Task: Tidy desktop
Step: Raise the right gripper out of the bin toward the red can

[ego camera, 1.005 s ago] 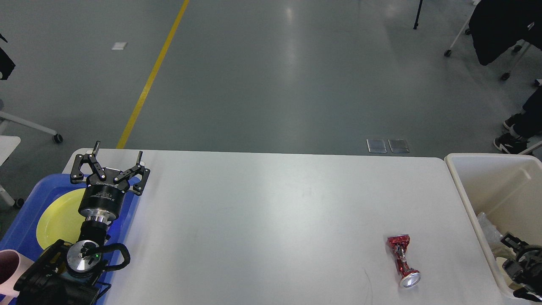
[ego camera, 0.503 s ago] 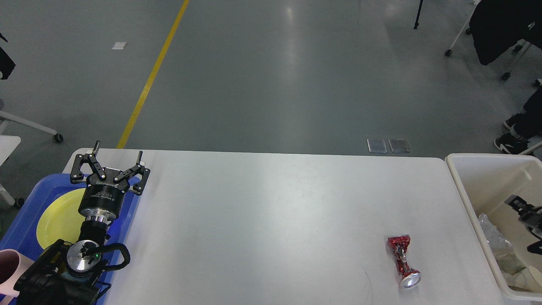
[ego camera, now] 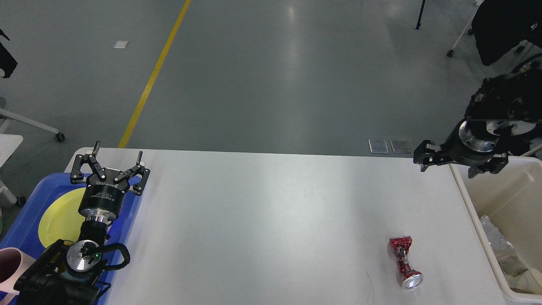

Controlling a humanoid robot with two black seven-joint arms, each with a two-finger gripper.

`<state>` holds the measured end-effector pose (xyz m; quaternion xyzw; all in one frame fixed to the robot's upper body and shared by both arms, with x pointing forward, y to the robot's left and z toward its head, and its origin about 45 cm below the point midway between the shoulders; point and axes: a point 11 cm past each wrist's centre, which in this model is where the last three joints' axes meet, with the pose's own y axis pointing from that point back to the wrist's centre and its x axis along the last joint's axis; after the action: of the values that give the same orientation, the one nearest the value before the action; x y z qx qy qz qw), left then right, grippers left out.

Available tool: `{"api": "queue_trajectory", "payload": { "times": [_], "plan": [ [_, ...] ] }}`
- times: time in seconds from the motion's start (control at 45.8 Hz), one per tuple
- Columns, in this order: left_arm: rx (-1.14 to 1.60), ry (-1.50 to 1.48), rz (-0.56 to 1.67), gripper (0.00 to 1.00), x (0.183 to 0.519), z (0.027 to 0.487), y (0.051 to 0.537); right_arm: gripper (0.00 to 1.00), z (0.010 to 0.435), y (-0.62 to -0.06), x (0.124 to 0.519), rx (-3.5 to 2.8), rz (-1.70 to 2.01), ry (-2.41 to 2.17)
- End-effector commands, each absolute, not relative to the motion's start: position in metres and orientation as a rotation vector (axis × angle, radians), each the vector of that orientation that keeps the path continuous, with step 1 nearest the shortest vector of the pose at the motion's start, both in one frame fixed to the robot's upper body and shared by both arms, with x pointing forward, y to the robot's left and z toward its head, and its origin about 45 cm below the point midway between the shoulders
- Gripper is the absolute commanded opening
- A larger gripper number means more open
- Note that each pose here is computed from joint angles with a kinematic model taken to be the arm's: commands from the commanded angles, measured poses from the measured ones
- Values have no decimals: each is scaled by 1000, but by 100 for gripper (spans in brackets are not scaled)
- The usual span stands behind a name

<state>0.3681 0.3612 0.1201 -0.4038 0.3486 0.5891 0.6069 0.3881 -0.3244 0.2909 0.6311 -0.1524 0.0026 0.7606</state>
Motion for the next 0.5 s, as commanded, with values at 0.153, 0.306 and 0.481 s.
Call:
{"api": "queue_trajectory", "payload": {
  "times": [0.153, 0.306, 0.481],
  "plan": [
    [-932, 806, 1364, 96, 368, 120, 361, 100, 393, -227, 351, 1545, 63, -57],
    [-932, 806, 1360, 96, 368, 120, 361, 100, 422, -211, 336, 1581, 104, -26],
    [-931, 807, 1363, 96, 368, 120, 361, 100, 430, -206, 317, 1620, 110, 5]
  ]
}}
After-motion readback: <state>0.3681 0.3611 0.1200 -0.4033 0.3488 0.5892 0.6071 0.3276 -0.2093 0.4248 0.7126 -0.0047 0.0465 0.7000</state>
